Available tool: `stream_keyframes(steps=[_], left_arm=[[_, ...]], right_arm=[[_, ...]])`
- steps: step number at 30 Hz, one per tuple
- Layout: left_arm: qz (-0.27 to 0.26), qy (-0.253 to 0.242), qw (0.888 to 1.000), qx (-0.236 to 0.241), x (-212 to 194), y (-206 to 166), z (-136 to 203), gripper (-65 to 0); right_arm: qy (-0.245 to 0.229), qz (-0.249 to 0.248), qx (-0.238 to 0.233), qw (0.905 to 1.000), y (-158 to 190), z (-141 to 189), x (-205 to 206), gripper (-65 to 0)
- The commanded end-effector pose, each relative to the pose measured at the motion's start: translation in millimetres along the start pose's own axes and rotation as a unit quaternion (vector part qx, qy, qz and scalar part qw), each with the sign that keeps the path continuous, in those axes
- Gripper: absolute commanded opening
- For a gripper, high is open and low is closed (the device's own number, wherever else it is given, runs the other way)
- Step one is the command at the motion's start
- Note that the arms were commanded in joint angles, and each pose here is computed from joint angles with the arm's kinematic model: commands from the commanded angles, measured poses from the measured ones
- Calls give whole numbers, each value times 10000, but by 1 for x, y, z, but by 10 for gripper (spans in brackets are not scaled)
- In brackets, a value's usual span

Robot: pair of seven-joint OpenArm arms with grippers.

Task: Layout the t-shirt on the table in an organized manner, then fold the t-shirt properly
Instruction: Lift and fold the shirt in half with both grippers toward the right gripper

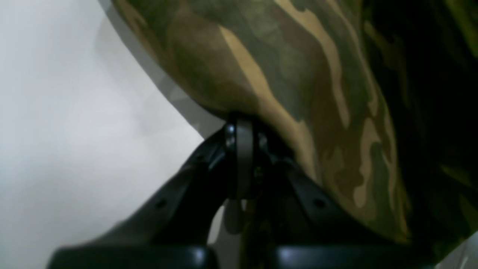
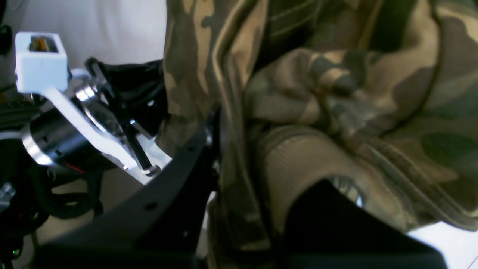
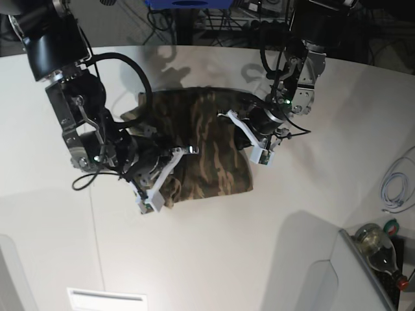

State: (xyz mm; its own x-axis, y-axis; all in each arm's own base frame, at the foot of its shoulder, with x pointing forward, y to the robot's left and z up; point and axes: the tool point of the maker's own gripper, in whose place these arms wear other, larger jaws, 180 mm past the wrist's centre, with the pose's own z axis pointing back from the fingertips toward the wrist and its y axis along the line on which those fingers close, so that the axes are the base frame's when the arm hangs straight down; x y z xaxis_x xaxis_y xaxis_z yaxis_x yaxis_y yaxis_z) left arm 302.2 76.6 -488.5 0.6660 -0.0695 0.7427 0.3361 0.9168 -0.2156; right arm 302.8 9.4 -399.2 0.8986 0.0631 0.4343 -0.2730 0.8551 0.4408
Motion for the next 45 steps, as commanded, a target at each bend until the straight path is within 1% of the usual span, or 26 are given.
stream_keyframes(steps=[1,4,7,11,13,14,15,16,19,20,21,22,28,31,33,34,36,41,44,45], left_arm=[[-43,-167,9998,-44,13,1,0,-650],[-51,-171,9998,-41,14,1,0,-650],[-54,-178,9998,-44,14,1,1,-650],[-51,-155,9999,-35,12,2,1,-650],[-51,-155,9999,-35,12,2,1,-650],[-56,-152,9999,-30,12,2,1,-650],[-56,-152,9999,-30,12,2,1,-650],[-56,-152,9999,-30,12,2,1,-650],[-56,-152,9999,-30,12,2,1,-650],[-56,-152,9999,-30,12,2,1,-650],[-56,-152,9999,-30,12,2,1,-650],[-74,-135,9999,-10,11,5,2,-650],[-71,-121,9999,25,9,9,5,-650],[-78,-136,9999,33,10,9,5,-650],[-75,-129,9999,33,9,9,5,-650],[-75,-129,9999,33,9,9,5,-650],[-75,-129,9999,33,9,9,5,-650],[-140,-87,9998,80,7,18,9,-650],[-120,-75,9998,107,6,20,10,-650],[-123,-49,9998,123,3,22,12,-650]], right_arm=[[-132,52,55,9999,7,1,15,-648],[156,75,-99,9998,5,-16,6,-648],[297,177,-144,9993,8,-35,-6,-648],[460,340,-204,9982,10,-47,-15,-648],[435,391,-127,9982,20,-51,-14,-647],[384,396,-113,9984,23,-52,-12,-636],[308,458,-168,9983,23,-53,-9,-605],[244,571,-246,9978,23,-54,-7,-552],[70,861,-422,9954,33,-58,1,-348],[40,943,-479,9944,34,-58,2,-296],[1,1024,-477,9936,40,-60,4,-245],[-32,1030,-441,9937,46,-61,6,-218],[-128,1122,-332,9931,67,-64,13,-206],[53,1091,-395,9932,63,-72,7,-207],[139,1190,-365,9921,69,-76,2,-209],[160,1345,-351,9902,74,-78,-2,-210],[9,1625,-365,9860,78,-79,1,-210],[-140,2124,-357,9764,90,-82,1,-212],[-368,2593,-570,9634,96,-82,9,-212],[-425,2683,-588,9606,101,-81,11,-212]])
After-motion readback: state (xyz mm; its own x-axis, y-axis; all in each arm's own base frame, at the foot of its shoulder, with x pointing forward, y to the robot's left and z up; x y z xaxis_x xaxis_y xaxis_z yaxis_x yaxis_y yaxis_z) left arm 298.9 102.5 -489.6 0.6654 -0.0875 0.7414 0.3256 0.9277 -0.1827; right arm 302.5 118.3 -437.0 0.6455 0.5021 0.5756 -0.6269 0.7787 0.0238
